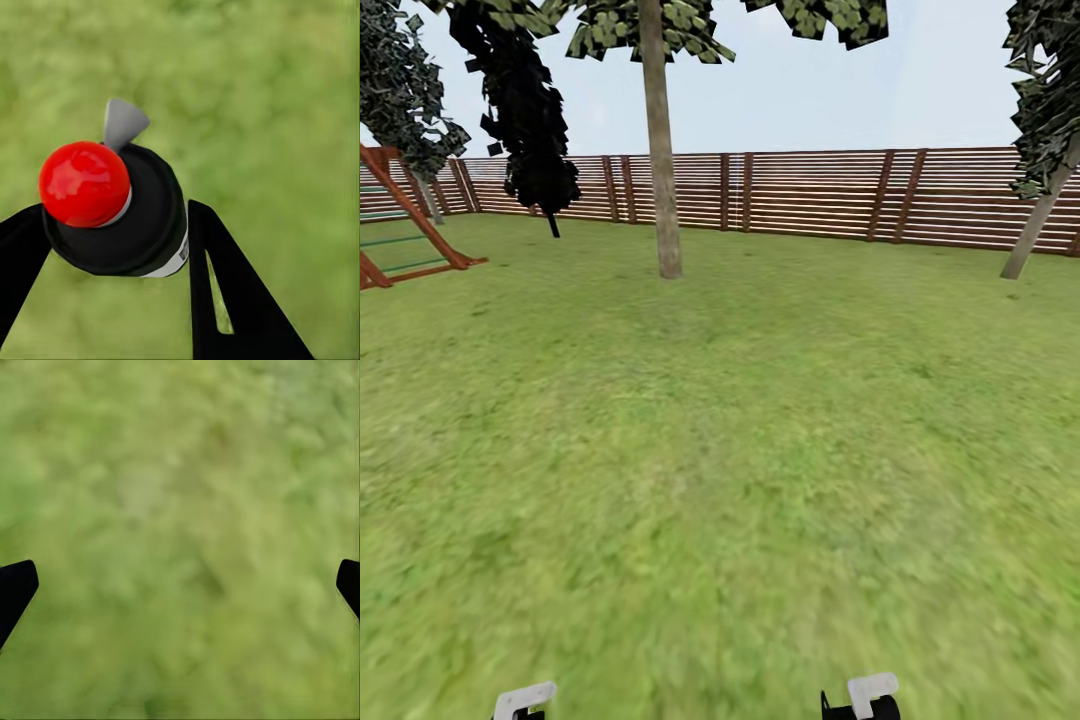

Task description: In the garden, pick up the pesticide atomizer on the floor and spray pesticide onto both trees until each tree trunk is fully covered.

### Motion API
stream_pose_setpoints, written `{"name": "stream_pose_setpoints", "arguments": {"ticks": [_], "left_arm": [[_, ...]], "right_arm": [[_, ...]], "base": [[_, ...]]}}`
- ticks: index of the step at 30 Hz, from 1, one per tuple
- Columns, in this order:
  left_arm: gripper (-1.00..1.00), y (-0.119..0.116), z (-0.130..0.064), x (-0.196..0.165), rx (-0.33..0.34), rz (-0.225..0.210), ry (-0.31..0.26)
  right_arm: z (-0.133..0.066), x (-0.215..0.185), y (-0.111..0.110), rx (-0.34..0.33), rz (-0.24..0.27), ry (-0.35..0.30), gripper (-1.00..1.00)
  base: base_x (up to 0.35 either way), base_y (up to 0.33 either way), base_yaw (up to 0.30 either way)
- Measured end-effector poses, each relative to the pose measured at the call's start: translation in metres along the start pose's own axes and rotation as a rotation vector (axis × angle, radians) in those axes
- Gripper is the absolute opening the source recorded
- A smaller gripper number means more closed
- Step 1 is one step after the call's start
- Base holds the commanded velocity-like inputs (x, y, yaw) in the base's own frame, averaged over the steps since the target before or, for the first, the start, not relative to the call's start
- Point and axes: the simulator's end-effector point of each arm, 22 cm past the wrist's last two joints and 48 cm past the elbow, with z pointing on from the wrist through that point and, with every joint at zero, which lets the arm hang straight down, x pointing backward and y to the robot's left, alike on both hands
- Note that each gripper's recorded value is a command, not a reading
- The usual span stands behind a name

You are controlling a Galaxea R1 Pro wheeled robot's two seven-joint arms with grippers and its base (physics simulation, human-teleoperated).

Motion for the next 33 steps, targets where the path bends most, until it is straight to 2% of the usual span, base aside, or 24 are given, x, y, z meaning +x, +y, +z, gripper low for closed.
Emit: {"name": "stream_pose_setpoints", "arguments": {"ticks": [22,33], "left_arm": [[-1.0,0.0,0.0,-0.0002,0.0,0.0,-0.001],[-1.0,0.0001,0.0,0.0,0.0,0.0,0.0]], "right_arm": [[-0.0001,0.0,0.0005,0.0,0.001,0.001,1.0],[0.0,0.0,0.0,0.0,0.001,0.0,1.0]], "base": [[0.34,0.0,0.001],[0.34,0.0,0.248]]}}
